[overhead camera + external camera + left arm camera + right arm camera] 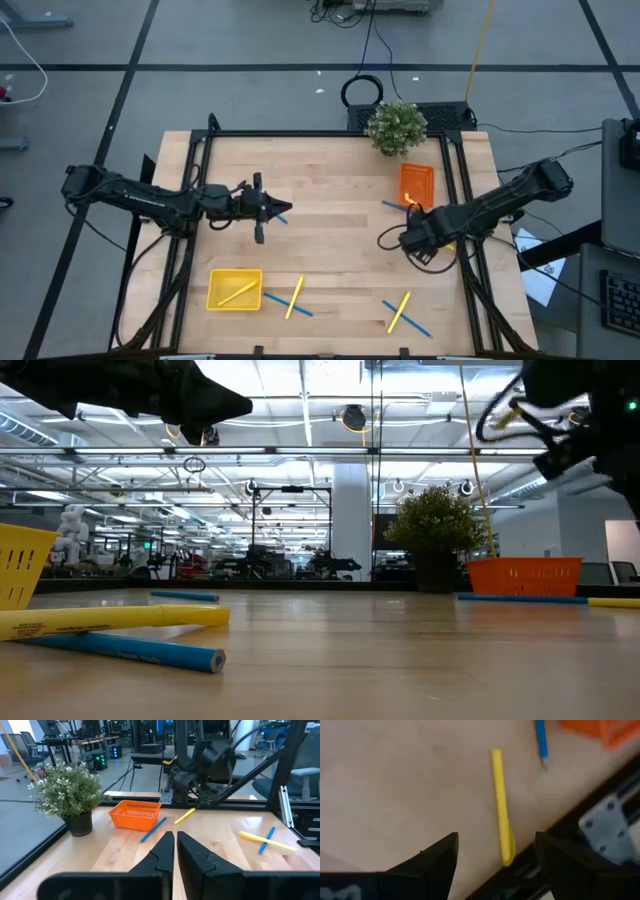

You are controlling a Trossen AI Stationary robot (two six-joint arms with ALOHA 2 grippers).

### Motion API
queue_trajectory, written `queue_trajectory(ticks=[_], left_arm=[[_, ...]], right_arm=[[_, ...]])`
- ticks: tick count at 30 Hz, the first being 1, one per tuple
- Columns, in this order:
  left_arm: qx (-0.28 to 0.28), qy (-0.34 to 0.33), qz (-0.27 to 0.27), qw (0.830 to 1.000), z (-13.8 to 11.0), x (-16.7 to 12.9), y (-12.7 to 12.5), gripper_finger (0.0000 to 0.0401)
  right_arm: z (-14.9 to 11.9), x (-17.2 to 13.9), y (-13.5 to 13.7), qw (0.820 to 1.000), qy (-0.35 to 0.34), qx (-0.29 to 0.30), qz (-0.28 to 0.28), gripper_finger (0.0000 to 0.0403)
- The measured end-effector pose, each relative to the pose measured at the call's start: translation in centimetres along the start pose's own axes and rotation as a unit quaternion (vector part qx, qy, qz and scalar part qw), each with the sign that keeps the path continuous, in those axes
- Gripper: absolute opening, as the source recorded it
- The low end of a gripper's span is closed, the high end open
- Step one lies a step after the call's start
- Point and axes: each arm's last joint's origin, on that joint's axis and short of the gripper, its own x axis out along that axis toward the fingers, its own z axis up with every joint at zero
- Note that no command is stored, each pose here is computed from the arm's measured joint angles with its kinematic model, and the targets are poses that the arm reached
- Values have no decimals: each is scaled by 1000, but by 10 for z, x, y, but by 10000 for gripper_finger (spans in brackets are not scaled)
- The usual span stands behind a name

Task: Sort pens & pencils
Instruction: Put the top left yellow ballpen into the yellow bin

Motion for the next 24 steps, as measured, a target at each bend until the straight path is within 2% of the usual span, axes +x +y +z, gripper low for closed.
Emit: queue_trajectory(ticks=[6, 15, 21, 24], left_arm=[[1, 8, 0, 1000, -2, 0, 0, 28], [1, 13, 0, 1000, -3, 0, 0, 28], [0, 15, 0, 1000, -3, 0, 0, 28], [-7, 16, -1, 1000, -3, 0, -1, 28]], right_arm=[[-1, 36, -8, 997, 75, 36, 3, 251], [7, 34, -6, 996, 69, 56, 19, 251], [21, 49, 5, 995, 59, 60, 46, 251], [24, 57, 2, 994, 88, 68, 8, 251]])
